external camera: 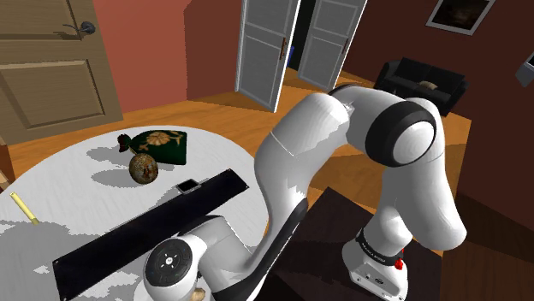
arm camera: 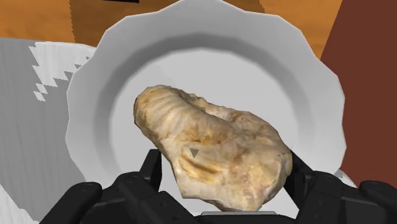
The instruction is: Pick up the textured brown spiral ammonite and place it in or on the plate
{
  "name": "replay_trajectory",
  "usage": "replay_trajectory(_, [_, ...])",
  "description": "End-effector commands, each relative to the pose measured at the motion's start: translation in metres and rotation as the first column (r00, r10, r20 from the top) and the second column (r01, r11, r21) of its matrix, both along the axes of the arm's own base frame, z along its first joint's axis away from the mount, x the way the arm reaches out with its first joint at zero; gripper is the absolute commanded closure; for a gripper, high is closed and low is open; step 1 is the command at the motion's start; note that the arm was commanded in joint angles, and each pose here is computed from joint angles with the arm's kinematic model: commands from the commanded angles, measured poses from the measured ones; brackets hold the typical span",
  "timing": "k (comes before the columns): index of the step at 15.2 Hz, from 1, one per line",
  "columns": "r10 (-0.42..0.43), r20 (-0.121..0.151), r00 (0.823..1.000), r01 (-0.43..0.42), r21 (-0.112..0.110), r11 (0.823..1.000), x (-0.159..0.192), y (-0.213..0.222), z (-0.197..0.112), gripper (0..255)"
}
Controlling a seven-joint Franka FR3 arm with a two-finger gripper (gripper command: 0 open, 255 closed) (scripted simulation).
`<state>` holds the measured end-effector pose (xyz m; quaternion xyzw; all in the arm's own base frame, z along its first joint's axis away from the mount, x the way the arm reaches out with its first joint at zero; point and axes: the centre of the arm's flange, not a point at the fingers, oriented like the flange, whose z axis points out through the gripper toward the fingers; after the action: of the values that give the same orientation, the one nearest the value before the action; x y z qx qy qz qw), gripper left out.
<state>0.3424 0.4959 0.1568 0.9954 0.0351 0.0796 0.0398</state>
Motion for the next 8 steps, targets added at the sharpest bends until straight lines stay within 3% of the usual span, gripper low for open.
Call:
replay_trajectory(1, [-0.001, -0.006, 1.000, 0.001, -0.010, 1.000, -0.001, -0.002, -0.004, 0])
replay_trajectory(5, [-0.002, -0.006, 1.000, 0.001, -0.010, 1.000, -0.002, -0.005, -0.005, 0])
replay_trajectory(8, [-0.002, -0.006, 1.000, 0.001, -0.010, 1.000, -0.008, -0.002, 0.034, 0])
